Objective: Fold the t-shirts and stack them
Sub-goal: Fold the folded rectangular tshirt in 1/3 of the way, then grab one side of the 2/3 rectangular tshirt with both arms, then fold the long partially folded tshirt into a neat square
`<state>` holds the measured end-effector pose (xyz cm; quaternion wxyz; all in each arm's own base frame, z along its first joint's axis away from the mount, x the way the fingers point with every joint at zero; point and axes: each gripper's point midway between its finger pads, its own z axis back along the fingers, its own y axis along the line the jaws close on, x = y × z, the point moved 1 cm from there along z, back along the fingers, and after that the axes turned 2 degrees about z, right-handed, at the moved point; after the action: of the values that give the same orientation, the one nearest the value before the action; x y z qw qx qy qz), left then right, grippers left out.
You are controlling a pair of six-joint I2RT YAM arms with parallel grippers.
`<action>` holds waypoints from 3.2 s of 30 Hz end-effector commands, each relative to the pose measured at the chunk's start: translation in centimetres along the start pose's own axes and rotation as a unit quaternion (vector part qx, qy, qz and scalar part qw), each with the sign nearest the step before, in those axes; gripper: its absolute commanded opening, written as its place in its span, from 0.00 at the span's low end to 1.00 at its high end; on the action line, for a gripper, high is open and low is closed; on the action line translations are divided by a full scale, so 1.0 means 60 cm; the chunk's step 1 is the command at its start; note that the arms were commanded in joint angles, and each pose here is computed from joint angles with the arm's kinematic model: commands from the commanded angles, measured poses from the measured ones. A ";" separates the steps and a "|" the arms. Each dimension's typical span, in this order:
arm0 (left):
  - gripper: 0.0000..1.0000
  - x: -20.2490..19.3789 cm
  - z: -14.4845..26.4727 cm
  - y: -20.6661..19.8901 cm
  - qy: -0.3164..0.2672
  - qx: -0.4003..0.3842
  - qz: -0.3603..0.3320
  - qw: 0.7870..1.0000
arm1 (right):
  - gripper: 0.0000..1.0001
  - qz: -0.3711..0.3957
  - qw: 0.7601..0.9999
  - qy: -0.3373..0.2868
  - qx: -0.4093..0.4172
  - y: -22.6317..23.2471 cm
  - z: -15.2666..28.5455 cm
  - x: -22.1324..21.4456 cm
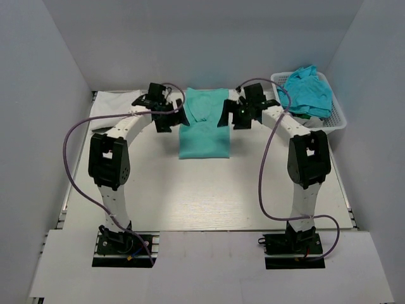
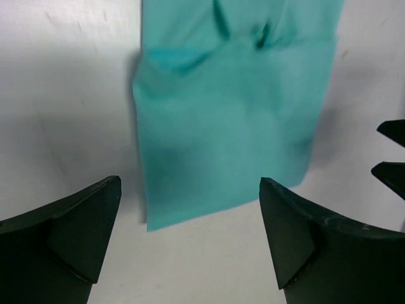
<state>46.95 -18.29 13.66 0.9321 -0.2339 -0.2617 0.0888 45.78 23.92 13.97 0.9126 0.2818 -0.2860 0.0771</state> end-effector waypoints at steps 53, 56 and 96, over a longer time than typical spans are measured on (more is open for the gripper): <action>0.00 -0.381 0.280 -0.007 0.247 -0.008 0.000 0.969 | 0.00 -0.110 0.928 0.341 0.098 0.117 0.276 -0.425; 0.00 -0.382 0.331 -0.025 0.271 -0.012 0.005 0.963 | 0.00 -0.114 0.917 0.358 0.131 0.147 0.331 -0.429; 0.00 -0.132 0.106 -0.074 0.099 -0.015 -0.030 0.995 | 0.00 -0.178 0.938 0.247 0.168 0.095 0.224 -0.214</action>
<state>33.64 -22.00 15.73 0.9642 -0.2351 -0.1205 0.0231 25.14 21.75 18.21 0.8884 0.4553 0.0433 0.0394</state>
